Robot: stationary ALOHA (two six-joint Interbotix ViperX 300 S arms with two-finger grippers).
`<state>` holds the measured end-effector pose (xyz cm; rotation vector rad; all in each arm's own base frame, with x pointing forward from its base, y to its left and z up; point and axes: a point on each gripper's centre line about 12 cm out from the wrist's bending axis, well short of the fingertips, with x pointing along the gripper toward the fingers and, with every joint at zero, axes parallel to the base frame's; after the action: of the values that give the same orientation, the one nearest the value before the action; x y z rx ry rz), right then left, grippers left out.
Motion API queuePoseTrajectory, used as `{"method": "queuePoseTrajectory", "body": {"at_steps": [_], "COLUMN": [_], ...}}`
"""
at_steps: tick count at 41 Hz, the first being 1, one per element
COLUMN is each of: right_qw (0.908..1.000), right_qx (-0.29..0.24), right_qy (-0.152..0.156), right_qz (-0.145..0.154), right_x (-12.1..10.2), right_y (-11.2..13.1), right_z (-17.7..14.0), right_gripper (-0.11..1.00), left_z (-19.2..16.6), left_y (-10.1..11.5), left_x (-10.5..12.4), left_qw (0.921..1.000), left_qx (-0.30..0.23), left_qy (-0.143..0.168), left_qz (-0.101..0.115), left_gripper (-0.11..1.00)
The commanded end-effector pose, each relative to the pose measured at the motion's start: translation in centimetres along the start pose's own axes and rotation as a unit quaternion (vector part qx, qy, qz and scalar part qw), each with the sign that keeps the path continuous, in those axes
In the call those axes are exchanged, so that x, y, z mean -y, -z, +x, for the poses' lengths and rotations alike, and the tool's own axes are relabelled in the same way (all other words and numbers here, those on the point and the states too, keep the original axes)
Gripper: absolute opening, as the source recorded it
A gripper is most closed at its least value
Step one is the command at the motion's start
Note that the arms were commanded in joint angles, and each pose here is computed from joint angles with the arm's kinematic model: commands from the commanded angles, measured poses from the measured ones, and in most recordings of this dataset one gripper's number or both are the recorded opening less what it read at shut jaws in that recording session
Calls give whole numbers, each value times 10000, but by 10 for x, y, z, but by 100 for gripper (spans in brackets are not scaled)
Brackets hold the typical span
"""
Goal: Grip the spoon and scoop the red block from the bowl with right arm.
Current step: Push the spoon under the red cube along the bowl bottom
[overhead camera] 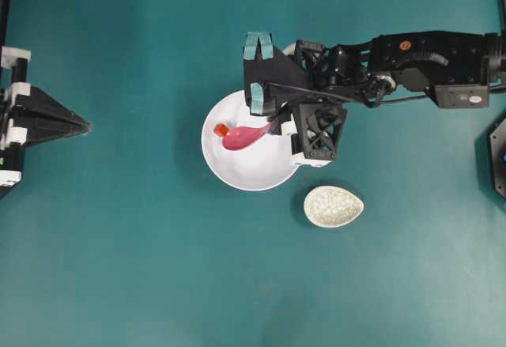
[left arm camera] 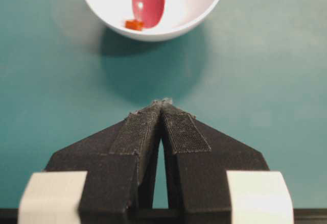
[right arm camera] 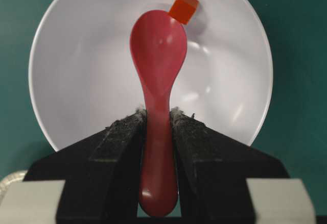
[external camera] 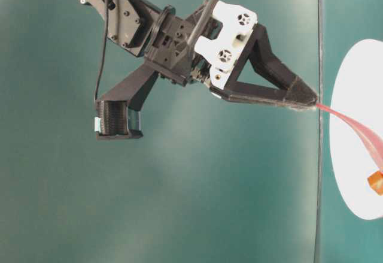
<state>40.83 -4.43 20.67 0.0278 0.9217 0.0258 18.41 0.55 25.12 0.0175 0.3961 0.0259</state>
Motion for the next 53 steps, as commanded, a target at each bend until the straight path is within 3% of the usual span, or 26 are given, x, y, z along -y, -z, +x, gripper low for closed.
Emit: {"method": "queuePoseTrajectory", "body": {"at_steps": [1, 32, 39, 53], "right_qw": [9997, 9983, 9973, 9967], "right_qx": [249, 542, 645, 718], "right_qy": [31, 211, 243, 270], "right_qz": [-5, 92, 240, 257], "right_x": [-1, 0, 1, 2], "right_y": [-8, 15, 16, 15], "right_z": [-13, -12, -12, -11], "right_gripper": [24, 24, 24, 24], "left_z": [-2, -2, -2, -2], "left_y": [-12, -12, -12, -12], "left_x": [0, 0, 0, 0], "left_qw": [9999, 9999, 9999, 9999], "left_qx": [146, 153, 153, 153], "left_qy": [2, 3, 3, 3], "left_qz": [10, -36, -36, -36], "left_gripper": [0, 0, 0, 0]}}
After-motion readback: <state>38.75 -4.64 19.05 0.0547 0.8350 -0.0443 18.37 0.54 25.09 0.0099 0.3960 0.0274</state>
